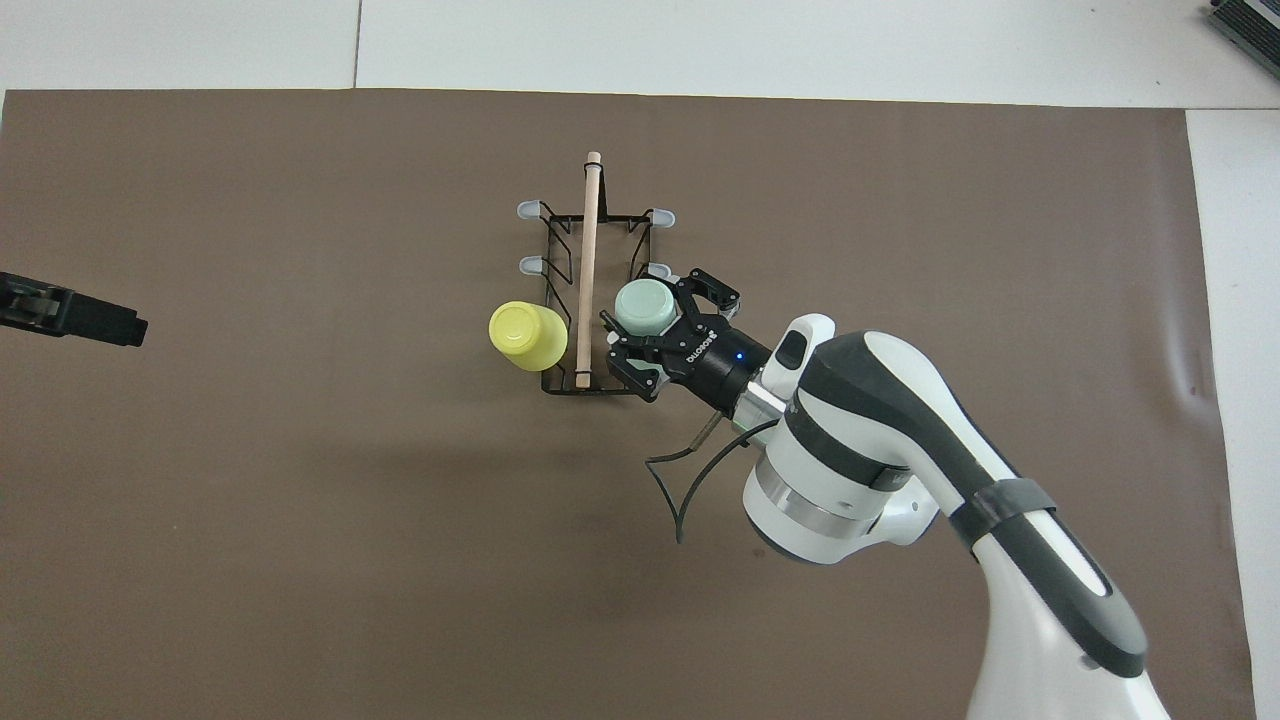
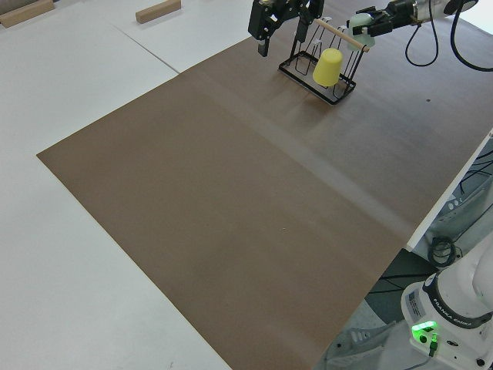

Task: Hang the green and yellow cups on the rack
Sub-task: 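Lower the green cup onto the rack peg with the right gripper, then open the right gripper to release the green cup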

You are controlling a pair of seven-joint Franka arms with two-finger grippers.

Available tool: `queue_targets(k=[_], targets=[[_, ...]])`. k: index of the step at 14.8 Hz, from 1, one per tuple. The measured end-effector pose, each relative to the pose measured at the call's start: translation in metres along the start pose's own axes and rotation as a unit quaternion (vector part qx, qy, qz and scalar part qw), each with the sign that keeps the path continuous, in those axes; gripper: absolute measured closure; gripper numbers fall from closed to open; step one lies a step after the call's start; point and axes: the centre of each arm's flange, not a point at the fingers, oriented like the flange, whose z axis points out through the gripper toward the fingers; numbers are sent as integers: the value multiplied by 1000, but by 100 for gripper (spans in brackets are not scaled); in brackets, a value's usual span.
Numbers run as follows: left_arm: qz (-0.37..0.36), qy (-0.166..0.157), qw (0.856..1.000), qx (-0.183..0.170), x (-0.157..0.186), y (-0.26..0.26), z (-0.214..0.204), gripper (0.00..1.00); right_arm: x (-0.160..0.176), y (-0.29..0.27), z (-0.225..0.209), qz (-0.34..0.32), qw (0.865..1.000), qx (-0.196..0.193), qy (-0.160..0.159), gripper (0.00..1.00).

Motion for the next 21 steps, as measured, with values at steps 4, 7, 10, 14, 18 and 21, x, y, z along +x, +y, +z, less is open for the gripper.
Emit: queue_targets(k=[4,7,10,14,18,21], targets=[[0,0,1000,0,0,0,0,0,0,0,0,1,1000,-1,0,0],[0,0,1000,0,0,0,0,0,-1,0,-1,8,1000,-6,-2,0],[0,0,1000,0,0,0,0,0,-2,3,-6,8,999,-28,-19,0],[0,0,1000,0,0,0,0,0,2,3,-9,6,999,-37,-22,0],[0,0,1000,0,0,0,0,0,10,6,-15,-5,998,-52,-30,0],[0,0,1000,0,0,0,0,0,15,7,-18,-17,998,-55,-33,0]])
